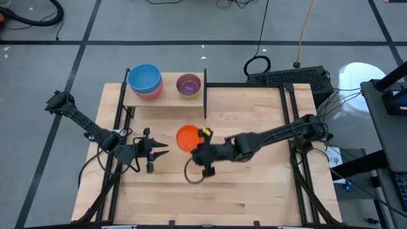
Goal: Place and stack bowls onto a shelf
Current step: Stack the orange bowl into the purple bowl on the shelf
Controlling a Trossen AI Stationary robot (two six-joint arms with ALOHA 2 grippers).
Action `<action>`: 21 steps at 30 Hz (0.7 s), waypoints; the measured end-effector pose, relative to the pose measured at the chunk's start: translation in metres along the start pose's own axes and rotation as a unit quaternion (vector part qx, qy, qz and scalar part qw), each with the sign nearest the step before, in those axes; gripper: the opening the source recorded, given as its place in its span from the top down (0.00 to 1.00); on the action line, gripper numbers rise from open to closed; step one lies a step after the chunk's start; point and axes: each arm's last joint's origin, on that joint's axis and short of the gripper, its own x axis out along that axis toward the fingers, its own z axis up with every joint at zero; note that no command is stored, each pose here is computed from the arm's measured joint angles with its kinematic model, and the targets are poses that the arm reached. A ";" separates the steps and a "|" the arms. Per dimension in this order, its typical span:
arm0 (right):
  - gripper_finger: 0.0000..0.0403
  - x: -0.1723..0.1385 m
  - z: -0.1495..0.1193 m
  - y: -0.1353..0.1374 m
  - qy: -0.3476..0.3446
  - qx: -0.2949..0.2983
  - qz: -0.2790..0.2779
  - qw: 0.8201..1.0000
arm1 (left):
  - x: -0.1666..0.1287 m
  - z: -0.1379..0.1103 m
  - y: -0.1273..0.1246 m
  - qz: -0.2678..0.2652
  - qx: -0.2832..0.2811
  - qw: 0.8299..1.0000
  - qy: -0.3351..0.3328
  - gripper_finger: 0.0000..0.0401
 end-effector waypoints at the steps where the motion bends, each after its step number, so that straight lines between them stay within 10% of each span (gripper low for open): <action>1: 1.00 -0.002 0.000 -0.007 0.000 -0.002 -0.010 1.000 | 0.000 0.000 0.000 -0.001 -0.005 1.000 -0.001 0.71; 21: 1.00 -0.007 -0.010 -0.150 -0.028 0.025 -0.104 0.994 | -0.001 -0.004 -0.008 -0.017 -0.033 0.999 0.008 0.71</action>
